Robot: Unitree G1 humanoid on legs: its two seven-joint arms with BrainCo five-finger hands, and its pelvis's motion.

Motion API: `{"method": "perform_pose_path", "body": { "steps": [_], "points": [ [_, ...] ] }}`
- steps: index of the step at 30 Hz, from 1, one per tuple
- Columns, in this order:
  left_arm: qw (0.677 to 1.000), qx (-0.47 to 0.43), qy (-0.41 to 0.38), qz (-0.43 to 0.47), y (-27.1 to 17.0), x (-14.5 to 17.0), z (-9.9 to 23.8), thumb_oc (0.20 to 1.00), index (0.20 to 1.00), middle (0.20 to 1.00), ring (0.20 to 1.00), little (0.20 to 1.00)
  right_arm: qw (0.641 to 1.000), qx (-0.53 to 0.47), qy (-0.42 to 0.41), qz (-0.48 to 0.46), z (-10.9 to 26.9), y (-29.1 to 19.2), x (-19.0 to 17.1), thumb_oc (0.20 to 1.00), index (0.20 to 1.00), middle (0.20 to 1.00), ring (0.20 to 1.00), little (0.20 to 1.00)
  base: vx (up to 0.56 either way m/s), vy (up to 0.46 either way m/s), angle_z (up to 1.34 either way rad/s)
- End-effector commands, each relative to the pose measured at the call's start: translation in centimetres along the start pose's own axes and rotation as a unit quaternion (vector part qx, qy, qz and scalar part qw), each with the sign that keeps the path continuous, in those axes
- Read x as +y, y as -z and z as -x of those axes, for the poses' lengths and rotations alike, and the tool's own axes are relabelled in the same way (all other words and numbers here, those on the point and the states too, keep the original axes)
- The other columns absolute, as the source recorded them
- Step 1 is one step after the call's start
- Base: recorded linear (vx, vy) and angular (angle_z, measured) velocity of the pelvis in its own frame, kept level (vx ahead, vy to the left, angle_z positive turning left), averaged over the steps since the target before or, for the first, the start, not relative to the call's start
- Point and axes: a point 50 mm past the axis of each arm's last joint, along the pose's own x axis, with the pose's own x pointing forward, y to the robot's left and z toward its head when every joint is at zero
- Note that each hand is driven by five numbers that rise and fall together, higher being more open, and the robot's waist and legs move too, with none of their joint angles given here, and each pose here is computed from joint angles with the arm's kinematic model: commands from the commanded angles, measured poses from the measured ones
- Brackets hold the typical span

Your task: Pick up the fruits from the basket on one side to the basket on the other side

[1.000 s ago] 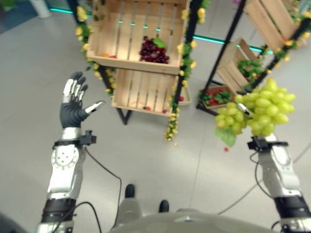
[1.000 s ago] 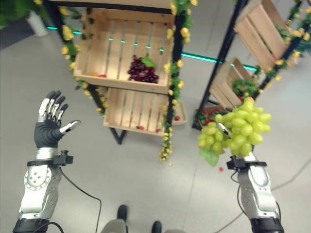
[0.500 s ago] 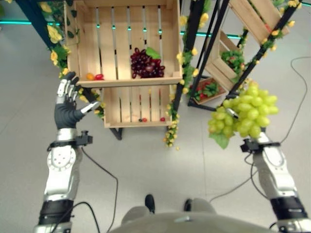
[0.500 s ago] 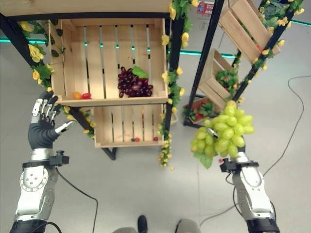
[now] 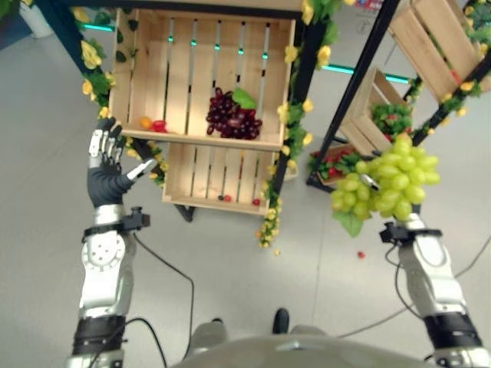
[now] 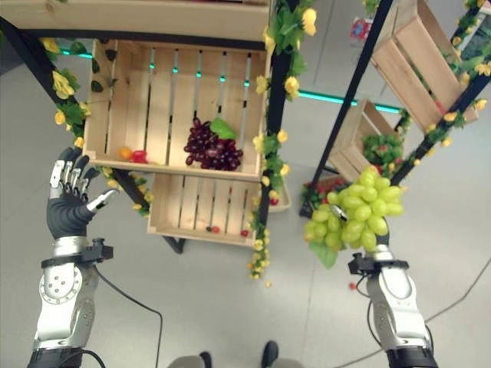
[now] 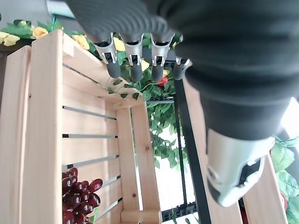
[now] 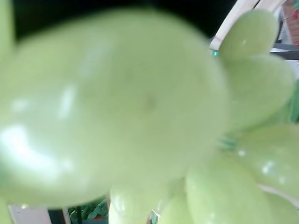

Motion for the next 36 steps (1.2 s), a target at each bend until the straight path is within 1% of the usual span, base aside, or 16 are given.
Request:
{"method": "perform_pose_path", "body": {
  "steps": [1,4,7,12,20,22,26,29,36],
  "points": [
    [0.999,-0.044,0.021,-0.007,-1.5,-0.3,-0.5,1.0,1.0,1.0,1.0,1.0,0.995,-0.1,0.013,-0.003,-0.3,-3.8,-0.9,0.2,0.2,0.2,0.2,0.2,0.1,-0.066,0.19],
    [0.999,-0.041,0.016,-0.016,-1.5,0.0,-0.4,1.0,1.0,1.0,1.0,1.0,0.995,-0.096,0.026,-0.004,-0.2,-3.4,-1.1,0.2,0.2,0.2,0.2,0.2,0.19,-0.005,0.23],
    [0.999,-0.037,0.008,-0.026,-1.3,0.1,-0.1,1.0,1.0,1.0,1.0,1.0,0.996,-0.089,0.021,0.01,-0.4,-3.1,-0.8,0.2,0.2,0.2,0.2,0.2,0.22,0.079,-0.02],
    [0.999,-0.026,0.005,-0.031,-1.0,0.6,0.5,1.0,1.0,1.0,1.0,1.0,0.996,-0.081,0.023,0.01,-0.6,-2.7,-0.6,0.2,0.2,0.2,0.2,0.2,0.21,0.129,-0.49],
    [0.997,-0.046,0.04,-0.054,-1.7,-0.3,-0.4,1.0,1.0,1.0,1.0,1.0,0.995,-0.088,-0.001,0.053,-1.6,-3.0,0.9,0.2,0.2,0.2,0.2,0.2,0.2,0.283,-0.22],
    [0.996,-0.048,0.043,-0.066,-1.9,-0.1,-0.4,1.0,1.0,1.0,1.0,1.0,0.994,-0.094,-0.006,0.059,-1.8,-3.2,1.3,0.2,0.2,0.2,0.2,0.2,0.15,0.144,-0.25],
    [0.996,-0.052,0.035,-0.071,-1.9,0.0,-0.9,1.0,1.0,1.0,1.0,1.0,0.993,-0.097,-0.021,0.066,-1.5,-3.5,1.6,0.2,0.2,0.2,0.2,0.2,0.16,-0.023,-0.06],
    [0.996,-0.043,0.038,-0.07,-1.3,-0.4,-0.8,1.0,1.0,1.0,1.0,1.0,0.994,-0.088,-0.021,0.061,-1.2,-3.2,1.4,0.2,0.2,0.2,0.2,0.2,0.14,-0.045,0.42],
    [0.998,-0.015,0.03,-0.061,-0.5,0.0,0.0,1.0,1.0,1.0,1.0,1.0,0.995,-0.078,-0.026,0.057,-0.8,-3.0,1.3,0.2,0.2,0.2,0.2,0.2,0.08,-0.067,0.11]
  ]
}}
